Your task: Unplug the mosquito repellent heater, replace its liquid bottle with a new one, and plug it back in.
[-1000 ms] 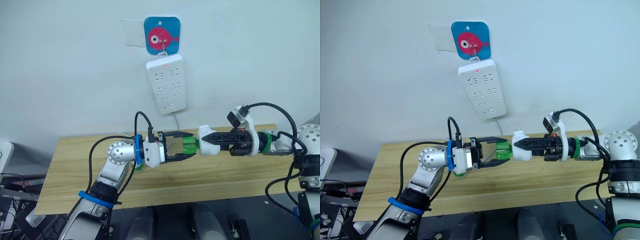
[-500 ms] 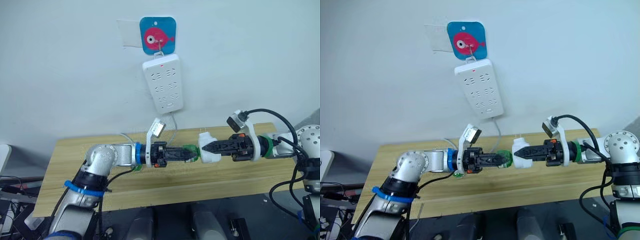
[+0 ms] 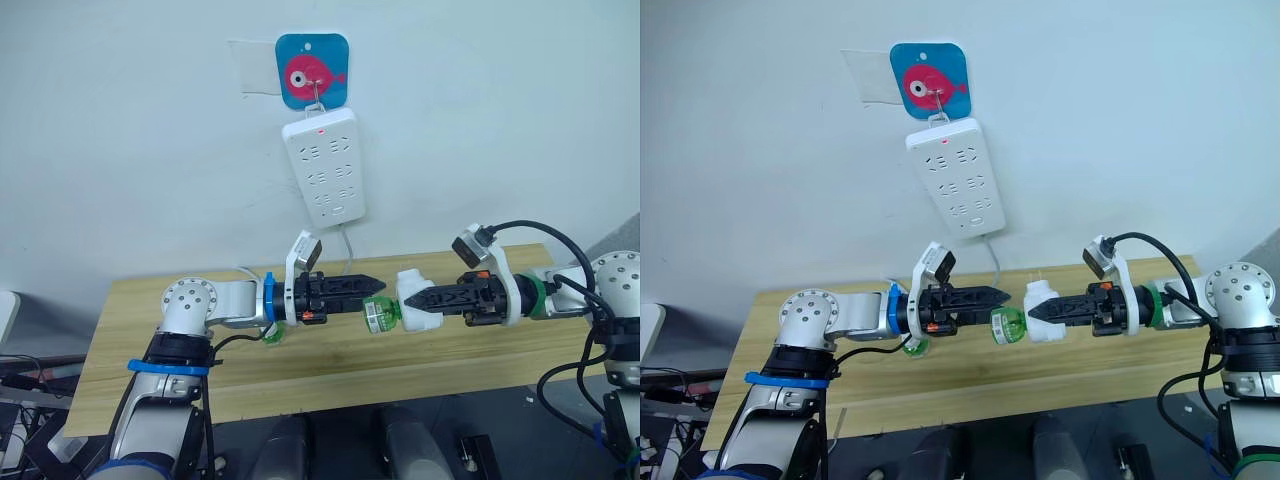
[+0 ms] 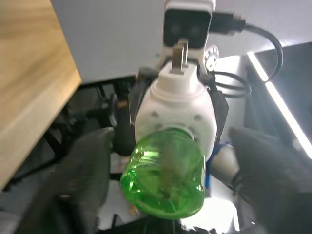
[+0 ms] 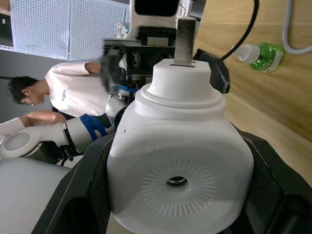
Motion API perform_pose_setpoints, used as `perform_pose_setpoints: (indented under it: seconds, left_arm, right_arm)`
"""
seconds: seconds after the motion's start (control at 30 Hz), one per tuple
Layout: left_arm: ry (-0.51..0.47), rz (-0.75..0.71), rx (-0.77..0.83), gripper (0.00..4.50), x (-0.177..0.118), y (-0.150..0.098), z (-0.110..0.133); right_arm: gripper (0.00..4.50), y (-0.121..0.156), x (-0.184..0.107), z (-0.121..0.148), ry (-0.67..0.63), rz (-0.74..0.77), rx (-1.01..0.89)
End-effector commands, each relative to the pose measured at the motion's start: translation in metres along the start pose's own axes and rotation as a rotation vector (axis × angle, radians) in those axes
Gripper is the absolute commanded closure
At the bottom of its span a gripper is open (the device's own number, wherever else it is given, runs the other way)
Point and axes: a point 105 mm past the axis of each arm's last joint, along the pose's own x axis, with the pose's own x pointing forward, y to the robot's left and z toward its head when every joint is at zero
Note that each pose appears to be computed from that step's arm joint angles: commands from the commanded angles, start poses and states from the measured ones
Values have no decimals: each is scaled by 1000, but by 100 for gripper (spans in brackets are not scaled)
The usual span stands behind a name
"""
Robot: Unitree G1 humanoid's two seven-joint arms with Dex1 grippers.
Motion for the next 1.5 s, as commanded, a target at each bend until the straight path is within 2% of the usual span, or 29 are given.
perform_pose_setpoints:
  seconds: [0.03,0.17,0.3,0.37,0.43,0.57,0.73,0.97,1.17,1.3,1.43,1.5]
  left_arm:
    - [-2,12,103,2,-6,-12,1]
    - [2,66,254,2,-15,-18,0]
    - [26,123,681,2,-19,-27,1]
    - [-26,103,1207,2,-19,-37,8]
    - [31,47,1589,2,-17,-38,-7]
    - [27,-11,1881,2,-11,-23,-18]
    - [-26,-4,2023,2,-5,-12,-15]
    - [-97,-32,2093,2,6,-15,-7]
    - [-89,-48,2107,2,8,-14,-6]
    - [-84,-65,2100,90,8,-13,-7]
    - [-75,-71,2098,214,10,-12,-7]
    - [-84,-72,2093,222,11,-14,-6]
  right_arm:
    - [149,7,-10,5,-40,26,-15]
    - [149,4,-17,6,-64,15,5]
    - [149,1,-21,10,-97,14,24]
    - [149,0,-21,15,-119,32,41]
    - [149,1,-19,18,-122,48,48]
    - [149,5,-14,18,-102,70,41]
    - [149,10,-9,16,-84,98,35]
    - [149,15,-4,13,-61,123,29]
    - [149,14,-5,11,-61,117,36]
    - [149,15,-4,10,-62,121,37]
    - [149,16,-4,7,-54,125,39]
    - [149,16,-4,7,-52,125,41]
